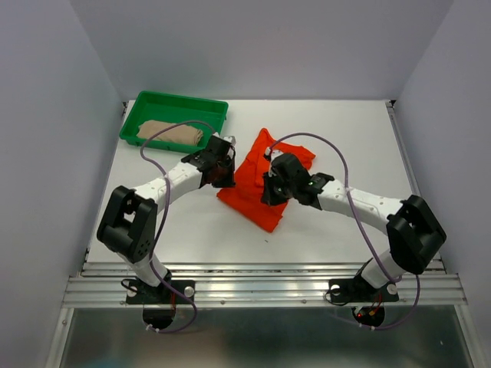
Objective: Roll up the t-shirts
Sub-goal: Roll the T-shirt to the center of the board.
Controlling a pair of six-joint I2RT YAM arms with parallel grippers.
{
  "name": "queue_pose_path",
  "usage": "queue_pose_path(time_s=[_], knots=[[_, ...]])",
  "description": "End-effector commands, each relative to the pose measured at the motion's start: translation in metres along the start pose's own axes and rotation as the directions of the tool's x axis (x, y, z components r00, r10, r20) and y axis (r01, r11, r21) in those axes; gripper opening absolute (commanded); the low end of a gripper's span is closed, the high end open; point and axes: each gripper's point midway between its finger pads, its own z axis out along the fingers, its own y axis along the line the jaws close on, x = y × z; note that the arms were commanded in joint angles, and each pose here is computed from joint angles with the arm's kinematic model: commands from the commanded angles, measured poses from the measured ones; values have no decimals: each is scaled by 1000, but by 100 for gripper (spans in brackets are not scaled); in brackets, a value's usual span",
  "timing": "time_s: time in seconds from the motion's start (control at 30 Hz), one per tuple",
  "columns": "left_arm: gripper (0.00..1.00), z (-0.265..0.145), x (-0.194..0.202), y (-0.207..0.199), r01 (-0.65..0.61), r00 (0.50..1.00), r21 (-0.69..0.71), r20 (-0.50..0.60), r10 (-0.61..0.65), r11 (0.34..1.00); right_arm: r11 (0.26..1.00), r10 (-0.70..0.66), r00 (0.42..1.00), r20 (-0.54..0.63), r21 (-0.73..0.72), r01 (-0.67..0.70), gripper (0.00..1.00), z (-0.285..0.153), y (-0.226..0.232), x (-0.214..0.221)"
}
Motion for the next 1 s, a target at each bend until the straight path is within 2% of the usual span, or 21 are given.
queue_pose_path(time_s=[0.0,0.2,0.43,0.57,0.67,0.87,0.97], knots=[[0,1,-6,15,38,999,-48,23,-37,998,997,64,997,34,-36,-63,1,20,12,-18],[0,22,21,43,81,995,-129,-43,-88,988,999,34,999,4,-1,-34,1,53,5,-18],[0,13,42,55,105,992,-151,-49,-113,983,999,-2,998,-62,-35,0,1,89,7,-9],[0,6,48,61,108,991,-175,-59,-120,979,999,-23,998,-64,-46,20,1,84,13,-11],[0,-6,34,62,112,993,-190,-3,-115,975,1000,-26,999,-20,-19,25,1,67,12,-23],[0,-32,-4,37,86,993,-106,86,-77,991,1000,1,997,74,30,-3,2,27,9,-40],[0,-33,-3,19,57,996,-50,68,-54,997,999,23,995,94,22,-25,2,14,10,-40]])
